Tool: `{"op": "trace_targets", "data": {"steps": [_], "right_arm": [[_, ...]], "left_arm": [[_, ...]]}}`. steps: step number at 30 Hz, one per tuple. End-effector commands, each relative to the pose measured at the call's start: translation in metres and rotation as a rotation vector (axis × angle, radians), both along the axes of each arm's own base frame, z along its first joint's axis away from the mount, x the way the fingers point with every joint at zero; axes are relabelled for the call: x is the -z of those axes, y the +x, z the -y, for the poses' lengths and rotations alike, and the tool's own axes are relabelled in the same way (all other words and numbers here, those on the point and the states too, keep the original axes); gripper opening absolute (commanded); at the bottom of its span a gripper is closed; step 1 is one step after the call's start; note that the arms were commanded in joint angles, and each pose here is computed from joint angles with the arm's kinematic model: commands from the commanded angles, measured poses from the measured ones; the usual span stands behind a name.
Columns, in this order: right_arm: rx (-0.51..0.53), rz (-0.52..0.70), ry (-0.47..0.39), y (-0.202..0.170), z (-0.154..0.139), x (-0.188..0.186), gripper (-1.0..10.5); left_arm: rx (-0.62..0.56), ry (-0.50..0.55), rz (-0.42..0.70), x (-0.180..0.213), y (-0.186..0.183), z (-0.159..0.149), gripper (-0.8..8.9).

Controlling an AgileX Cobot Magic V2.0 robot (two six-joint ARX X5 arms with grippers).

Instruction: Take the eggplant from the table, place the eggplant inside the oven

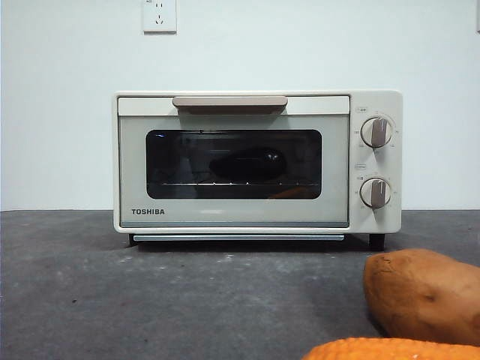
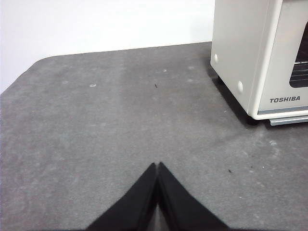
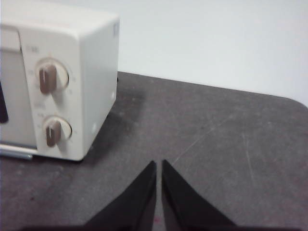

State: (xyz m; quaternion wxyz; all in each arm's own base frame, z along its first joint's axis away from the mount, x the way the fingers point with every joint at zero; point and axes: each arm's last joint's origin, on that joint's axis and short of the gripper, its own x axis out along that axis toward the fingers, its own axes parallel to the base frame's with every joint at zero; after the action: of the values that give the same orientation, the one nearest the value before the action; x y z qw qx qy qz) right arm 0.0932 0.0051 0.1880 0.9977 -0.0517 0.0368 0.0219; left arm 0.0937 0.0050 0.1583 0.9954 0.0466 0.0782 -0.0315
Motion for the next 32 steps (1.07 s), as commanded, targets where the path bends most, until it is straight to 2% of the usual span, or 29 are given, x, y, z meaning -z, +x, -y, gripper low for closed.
{"op": "trace_targets", "data": {"steps": [1, 3, 8, 11, 32], "right_arm": [[-0.002, 0.02, 0.002, 0.003, 0.0, 0.016, 0.0], [-0.001, 0.016, 0.019, 0.005, 0.0, 0.028, 0.0], [0.004, -0.098, 0.058, 0.003, 0.0, 0.038, 0.0], [0.012, -0.091, 0.115, 0.003, 0.0, 0.037, 0.0], [0.029, -0.078, 0.113, 0.003, 0.001, 0.036, 0.0]], "left_arm": [[-0.004, 0.006, -0.015, 0.005, 0.001, 0.0, 0.06], [-0.003, 0.007, -0.015, 0.005, 0.001, 0.0, 0.06], [-0.003, 0.006, -0.015, 0.005, 0.001, 0.0, 0.06], [-0.003, 0.006, -0.015, 0.005, 0.001, 0.0, 0.06], [0.0, 0.003, -0.014, 0.005, 0.001, 0.0, 0.06]]}}
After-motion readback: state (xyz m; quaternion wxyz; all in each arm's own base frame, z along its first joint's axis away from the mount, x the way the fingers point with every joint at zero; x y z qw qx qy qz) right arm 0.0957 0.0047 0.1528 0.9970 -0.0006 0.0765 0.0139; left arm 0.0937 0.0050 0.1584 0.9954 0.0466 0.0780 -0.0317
